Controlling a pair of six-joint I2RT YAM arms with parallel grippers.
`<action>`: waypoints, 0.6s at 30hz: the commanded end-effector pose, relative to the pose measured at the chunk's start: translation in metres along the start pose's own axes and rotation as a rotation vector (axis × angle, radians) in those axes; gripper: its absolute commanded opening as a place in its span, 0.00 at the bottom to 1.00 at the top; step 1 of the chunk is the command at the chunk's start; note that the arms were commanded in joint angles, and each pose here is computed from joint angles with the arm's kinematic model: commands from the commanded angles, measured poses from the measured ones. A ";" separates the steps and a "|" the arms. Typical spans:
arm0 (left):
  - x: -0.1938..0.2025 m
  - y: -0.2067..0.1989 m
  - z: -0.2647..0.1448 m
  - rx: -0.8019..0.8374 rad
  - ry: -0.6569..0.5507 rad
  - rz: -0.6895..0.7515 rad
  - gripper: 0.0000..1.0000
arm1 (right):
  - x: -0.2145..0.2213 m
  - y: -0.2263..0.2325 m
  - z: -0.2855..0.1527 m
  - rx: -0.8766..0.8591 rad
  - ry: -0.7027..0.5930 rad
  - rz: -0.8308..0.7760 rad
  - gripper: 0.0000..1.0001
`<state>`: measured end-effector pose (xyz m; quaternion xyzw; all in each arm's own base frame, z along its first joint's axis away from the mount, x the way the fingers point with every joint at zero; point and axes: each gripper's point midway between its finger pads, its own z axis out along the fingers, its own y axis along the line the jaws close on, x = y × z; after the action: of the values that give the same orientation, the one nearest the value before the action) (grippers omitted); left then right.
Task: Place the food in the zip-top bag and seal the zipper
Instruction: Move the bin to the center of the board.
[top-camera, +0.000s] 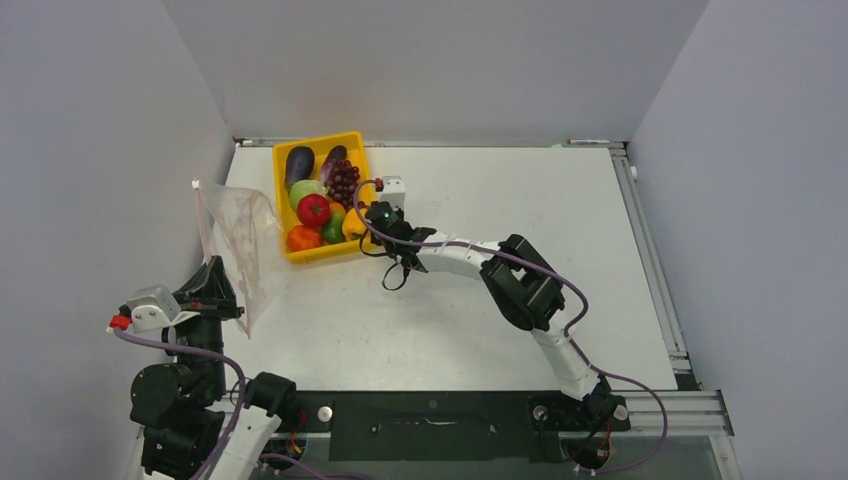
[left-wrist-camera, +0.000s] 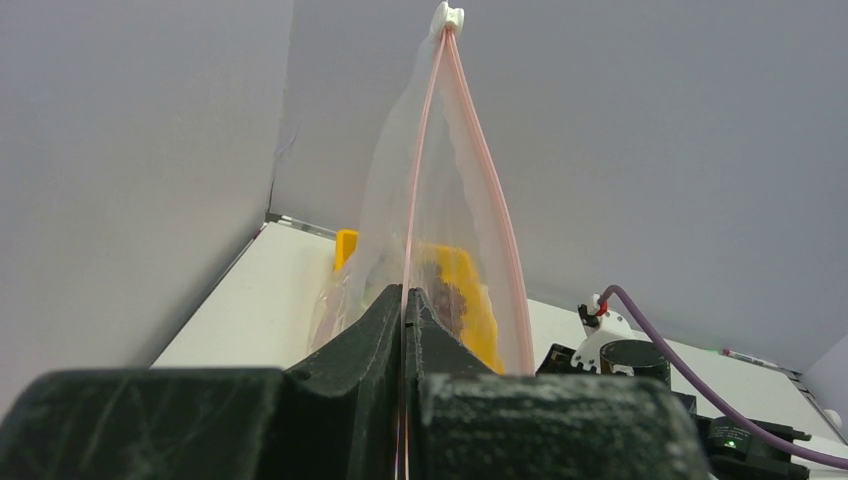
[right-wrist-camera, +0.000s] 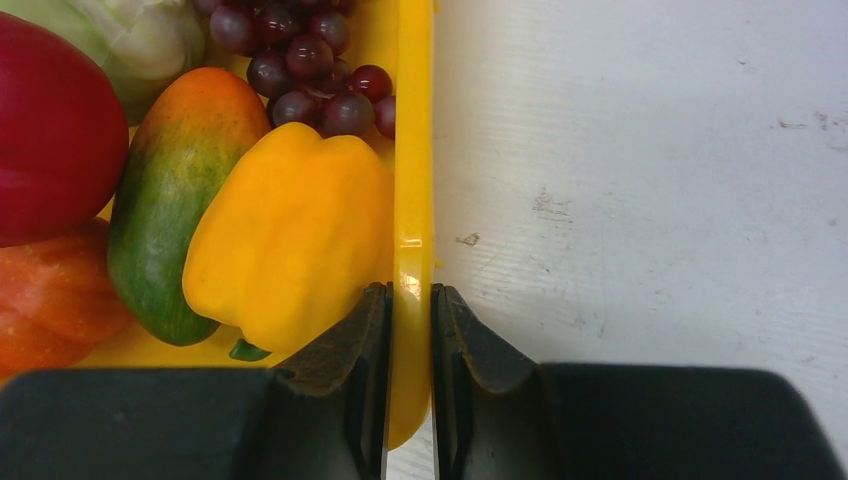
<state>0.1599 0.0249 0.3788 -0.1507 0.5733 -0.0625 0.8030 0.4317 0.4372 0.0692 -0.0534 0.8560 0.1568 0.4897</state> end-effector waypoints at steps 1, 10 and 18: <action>-0.012 -0.005 0.001 0.020 -0.048 -0.024 0.00 | -0.021 -0.031 -0.016 0.064 -0.028 0.016 0.05; -0.011 -0.006 0.001 0.027 -0.043 -0.022 0.00 | -0.022 -0.075 -0.042 0.100 -0.018 0.027 0.05; -0.008 -0.008 0.003 0.031 -0.032 -0.018 0.00 | -0.011 -0.117 -0.069 0.120 0.026 -0.009 0.05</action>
<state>0.1601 0.0224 0.3792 -0.1450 0.5737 -0.0667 0.8034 0.4107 0.3308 0.0660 -0.0376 0.8751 0.1103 0.4697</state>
